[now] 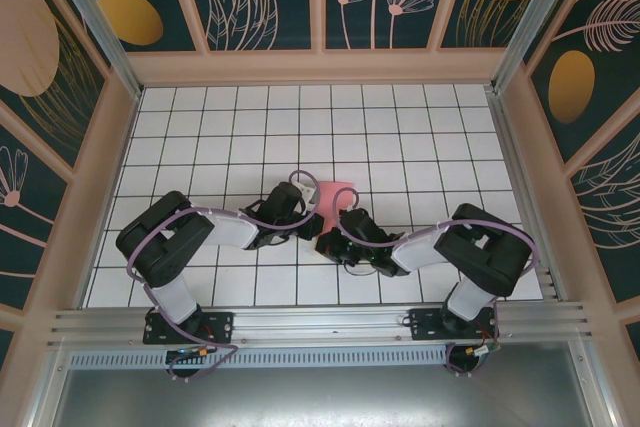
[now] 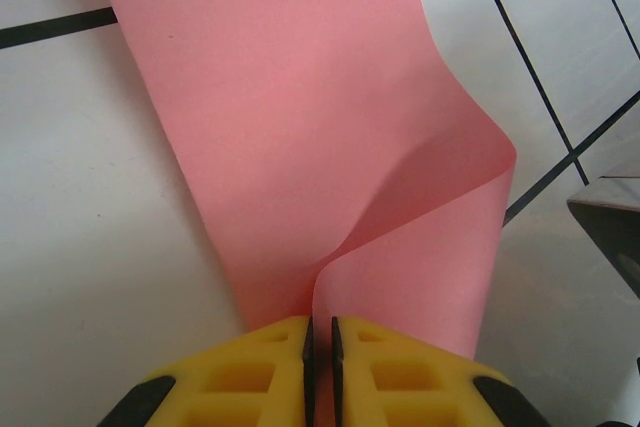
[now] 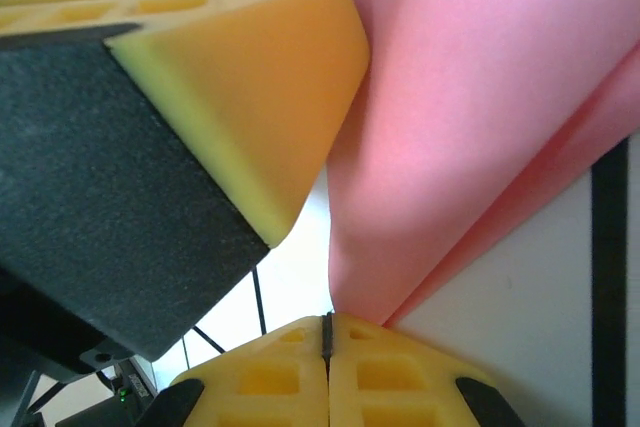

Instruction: Fold a paper plane with a square sheet of paper (pick it up from the middle)

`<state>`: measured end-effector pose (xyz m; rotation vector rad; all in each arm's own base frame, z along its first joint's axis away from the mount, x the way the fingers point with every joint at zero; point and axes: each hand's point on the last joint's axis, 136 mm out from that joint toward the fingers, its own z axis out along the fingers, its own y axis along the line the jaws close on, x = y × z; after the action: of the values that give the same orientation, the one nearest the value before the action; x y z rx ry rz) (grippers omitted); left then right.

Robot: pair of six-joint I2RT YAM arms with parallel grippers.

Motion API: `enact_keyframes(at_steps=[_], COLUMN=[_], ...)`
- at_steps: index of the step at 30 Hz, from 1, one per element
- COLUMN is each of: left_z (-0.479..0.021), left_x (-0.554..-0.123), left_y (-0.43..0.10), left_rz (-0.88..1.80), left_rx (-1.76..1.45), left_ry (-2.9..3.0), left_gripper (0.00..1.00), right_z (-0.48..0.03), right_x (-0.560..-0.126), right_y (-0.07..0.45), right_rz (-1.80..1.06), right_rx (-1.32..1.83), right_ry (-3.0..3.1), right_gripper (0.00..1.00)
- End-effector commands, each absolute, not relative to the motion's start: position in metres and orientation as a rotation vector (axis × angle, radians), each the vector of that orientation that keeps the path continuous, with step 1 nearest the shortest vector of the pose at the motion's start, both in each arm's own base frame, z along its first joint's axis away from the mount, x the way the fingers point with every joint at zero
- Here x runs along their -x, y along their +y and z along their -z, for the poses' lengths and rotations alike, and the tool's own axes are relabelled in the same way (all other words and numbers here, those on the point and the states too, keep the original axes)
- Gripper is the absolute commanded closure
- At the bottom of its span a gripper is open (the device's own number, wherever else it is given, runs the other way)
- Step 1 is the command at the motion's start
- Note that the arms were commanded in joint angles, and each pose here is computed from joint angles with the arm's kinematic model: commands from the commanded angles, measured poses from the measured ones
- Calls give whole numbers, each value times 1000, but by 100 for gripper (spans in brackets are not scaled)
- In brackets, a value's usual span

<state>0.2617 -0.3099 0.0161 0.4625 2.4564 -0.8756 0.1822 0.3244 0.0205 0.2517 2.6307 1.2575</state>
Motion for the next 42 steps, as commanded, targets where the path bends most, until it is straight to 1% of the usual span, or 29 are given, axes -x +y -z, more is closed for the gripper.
enact_keyframes(at_steps=[1, 5, 7, 10, 14, 20, 31, 39, 42], left_z=[10, 11, 12, 10, 9, 10, 10, 12, 11], left_x=[-251, -250, -250, -251, -251, -251, -251, -251, -252], left_y=[-302, -302, -301, -302, -303, -303, -304, -303, -304], left_rz=[808, 806, 805, 806, 810, 805, 804, 800, 799], left_rx=[-498, -498, -498, -496, -499, -502, -508, -509, -509], left_ry=[2547, 2550, 2553, 2549, 2547, 2549, 2551, 2556, 2554], left_gripper=[84, 84, 84, 84, 84, 84, 84, 84, 84], right_z=[-12, -18, -31, -49, -58, -51, -45, -16, -16], right_x=[-185, -182, -184, -188, -192, -200, -210, -204, -202], right_y=[322, 329, 331, 323, 315, 308, 318, 308, 309], right_rz=[-1214, -1279, -1323, -1335, -1343, -1331, -1357, -1266, -1273], right_rx=[-282, -242, -226, -223, -209, -250, -250, -289, -287], right_ry=[2655, 2643, 2603, 2537, 2503, 2506, 2502, 2589, 2597], right_gripper=[92, 91, 91, 90, 90, 90, 90, 91, 91])
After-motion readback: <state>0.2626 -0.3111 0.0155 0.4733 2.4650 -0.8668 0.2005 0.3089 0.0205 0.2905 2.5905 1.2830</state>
